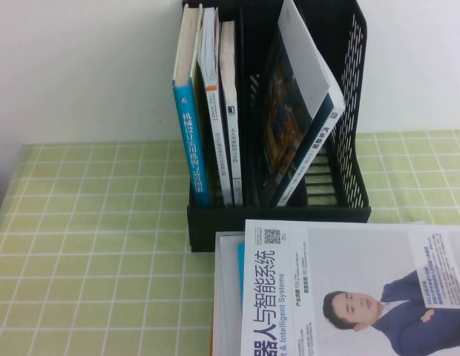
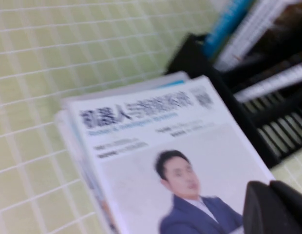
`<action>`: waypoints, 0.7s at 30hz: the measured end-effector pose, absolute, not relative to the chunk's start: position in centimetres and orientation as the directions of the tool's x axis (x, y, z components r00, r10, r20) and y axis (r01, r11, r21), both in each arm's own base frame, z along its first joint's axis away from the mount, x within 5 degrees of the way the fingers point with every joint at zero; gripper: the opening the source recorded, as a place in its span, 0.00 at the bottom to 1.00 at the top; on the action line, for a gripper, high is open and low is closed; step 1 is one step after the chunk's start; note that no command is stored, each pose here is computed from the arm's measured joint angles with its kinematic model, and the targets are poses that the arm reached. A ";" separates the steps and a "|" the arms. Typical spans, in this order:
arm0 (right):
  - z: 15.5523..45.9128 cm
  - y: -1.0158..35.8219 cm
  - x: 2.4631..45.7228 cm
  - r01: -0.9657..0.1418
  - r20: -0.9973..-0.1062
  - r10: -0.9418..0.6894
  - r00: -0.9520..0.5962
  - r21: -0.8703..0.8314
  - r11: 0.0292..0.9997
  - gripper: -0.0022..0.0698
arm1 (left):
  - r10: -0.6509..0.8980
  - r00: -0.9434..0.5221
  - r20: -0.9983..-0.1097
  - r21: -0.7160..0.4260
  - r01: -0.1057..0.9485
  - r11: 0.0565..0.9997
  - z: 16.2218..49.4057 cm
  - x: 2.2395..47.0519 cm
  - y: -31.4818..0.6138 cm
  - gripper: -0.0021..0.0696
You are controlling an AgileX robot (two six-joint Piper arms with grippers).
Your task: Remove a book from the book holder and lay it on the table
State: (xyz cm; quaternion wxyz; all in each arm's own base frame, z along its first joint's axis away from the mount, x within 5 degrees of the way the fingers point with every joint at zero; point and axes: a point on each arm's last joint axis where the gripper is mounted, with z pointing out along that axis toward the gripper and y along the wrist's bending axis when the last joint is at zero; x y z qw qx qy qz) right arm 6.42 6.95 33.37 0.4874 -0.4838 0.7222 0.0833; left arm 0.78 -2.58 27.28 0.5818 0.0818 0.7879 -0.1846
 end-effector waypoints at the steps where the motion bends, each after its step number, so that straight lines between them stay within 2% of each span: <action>1: 32.7 6.5 6.5 -0.761 -0.791 -0.608 -0.067 -0.353 0.544 0.04 | -0.091 -0.300 -0.950 -0.195 0.339 0.920 27.2 0.9 -2.5 0.03; 5: 30.7 4.6 6.5 -0.691 -0.796 -0.602 -0.071 -0.396 0.605 0.04 | -0.099 -0.273 -0.957 -0.188 0.322 0.928 26.8 1.5 -2.4 0.03; 12: 28.3 3.6 6.4 -0.671 -0.744 -0.656 -0.127 -0.423 0.609 0.03 | -0.098 -0.262 -0.960 -0.182 0.318 0.930 26.8 1.5 -2.3 0.03; 21: 28.1 3.6 6.4 -0.672 -0.736 -0.664 -0.133 -0.425 0.606 0.03 | -0.098 -0.262 -0.960 -0.182 0.318 0.930 26.8 1.5 -2.3 0.03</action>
